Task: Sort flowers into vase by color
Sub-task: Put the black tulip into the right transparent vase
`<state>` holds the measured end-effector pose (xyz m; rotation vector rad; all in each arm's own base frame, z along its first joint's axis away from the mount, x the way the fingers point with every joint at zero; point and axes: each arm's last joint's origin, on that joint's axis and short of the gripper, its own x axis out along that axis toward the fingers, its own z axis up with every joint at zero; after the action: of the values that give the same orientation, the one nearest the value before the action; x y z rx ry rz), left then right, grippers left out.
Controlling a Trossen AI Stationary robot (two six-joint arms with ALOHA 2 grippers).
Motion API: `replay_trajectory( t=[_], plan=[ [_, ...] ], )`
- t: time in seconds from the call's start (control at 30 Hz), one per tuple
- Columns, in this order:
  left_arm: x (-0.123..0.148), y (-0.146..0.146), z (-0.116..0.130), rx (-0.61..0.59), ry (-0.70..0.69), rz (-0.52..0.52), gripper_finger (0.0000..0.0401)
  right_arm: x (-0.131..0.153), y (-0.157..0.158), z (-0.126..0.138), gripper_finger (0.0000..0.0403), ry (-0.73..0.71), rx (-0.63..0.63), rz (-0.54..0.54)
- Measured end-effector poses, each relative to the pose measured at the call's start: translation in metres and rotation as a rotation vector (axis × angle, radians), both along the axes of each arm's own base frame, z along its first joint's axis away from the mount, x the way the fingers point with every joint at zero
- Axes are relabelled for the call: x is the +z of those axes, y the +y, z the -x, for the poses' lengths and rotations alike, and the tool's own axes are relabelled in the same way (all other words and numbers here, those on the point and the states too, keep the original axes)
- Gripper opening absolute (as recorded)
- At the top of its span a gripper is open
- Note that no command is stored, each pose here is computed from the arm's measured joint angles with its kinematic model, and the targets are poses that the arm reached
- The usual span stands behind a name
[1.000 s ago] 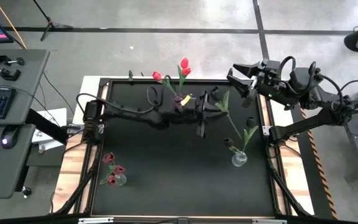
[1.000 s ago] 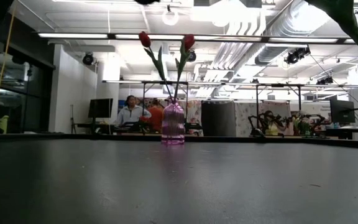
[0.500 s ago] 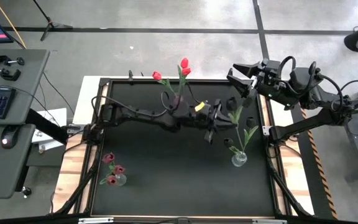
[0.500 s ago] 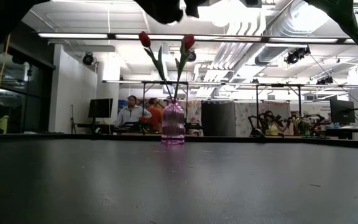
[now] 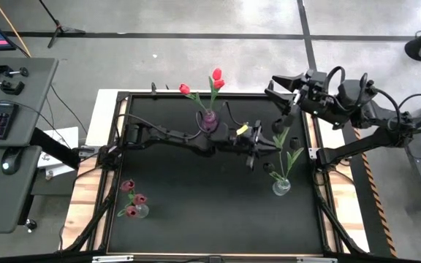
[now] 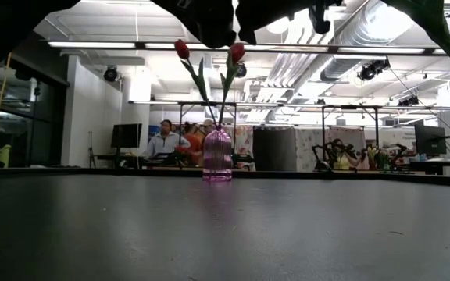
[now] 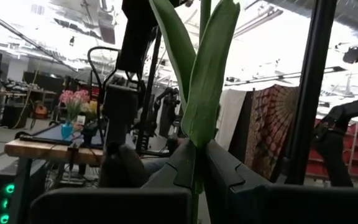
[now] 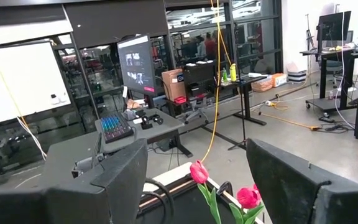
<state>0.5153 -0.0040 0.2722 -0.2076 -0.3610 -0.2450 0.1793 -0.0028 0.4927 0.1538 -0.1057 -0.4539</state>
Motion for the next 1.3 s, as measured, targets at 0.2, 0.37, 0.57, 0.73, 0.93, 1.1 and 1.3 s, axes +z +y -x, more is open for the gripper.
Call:
replay_trajectory(
  t=[0.2, 0.37, 0.57, 0.73, 0.93, 1.1, 1.3],
  plan=[
    [-0.015, 0.001, -0.005, 0.015, 0.025, -0.006, 0.0, -0.002, 0.0, -0.006, 0.0263, 0.015, 0.0, 0.002],
    [-0.027, 0.001, -0.009, 0.042, 0.033, -0.003, 0.0, -0.003, 0.001, -0.008, 0.0263, 0.019, 0.0, 0.001],
    [-0.03, 0.0, -0.01, 0.042, 0.045, 0.004, 0.0, -0.004, 0.001, -0.008, 0.0263, 0.014, 0.001, -0.016],
    [-0.026, -0.001, -0.008, 0.039, -0.004, 0.02, 0.0, -0.004, 0.001, -0.008, 0.0263, 0.013, 0.001, -0.019],
    [-0.025, -0.006, -0.007, 0.027, -0.014, 0.034, 0.0, -0.003, 0.001, -0.008, 0.0263, 0.011, 0.001, -0.019],
    [-0.033, -0.012, -0.01, 0.051, -0.001, -0.01, 0.0, -0.003, 0.001, -0.008, 0.0263, 0.011, 0.001, -0.019],
    [-0.048, -0.013, -0.027, 0.006, 0.007, 0.066, 0.0, -0.003, 0.001, -0.008, 0.0263, 0.011, 0.001, -0.02]
  ],
)
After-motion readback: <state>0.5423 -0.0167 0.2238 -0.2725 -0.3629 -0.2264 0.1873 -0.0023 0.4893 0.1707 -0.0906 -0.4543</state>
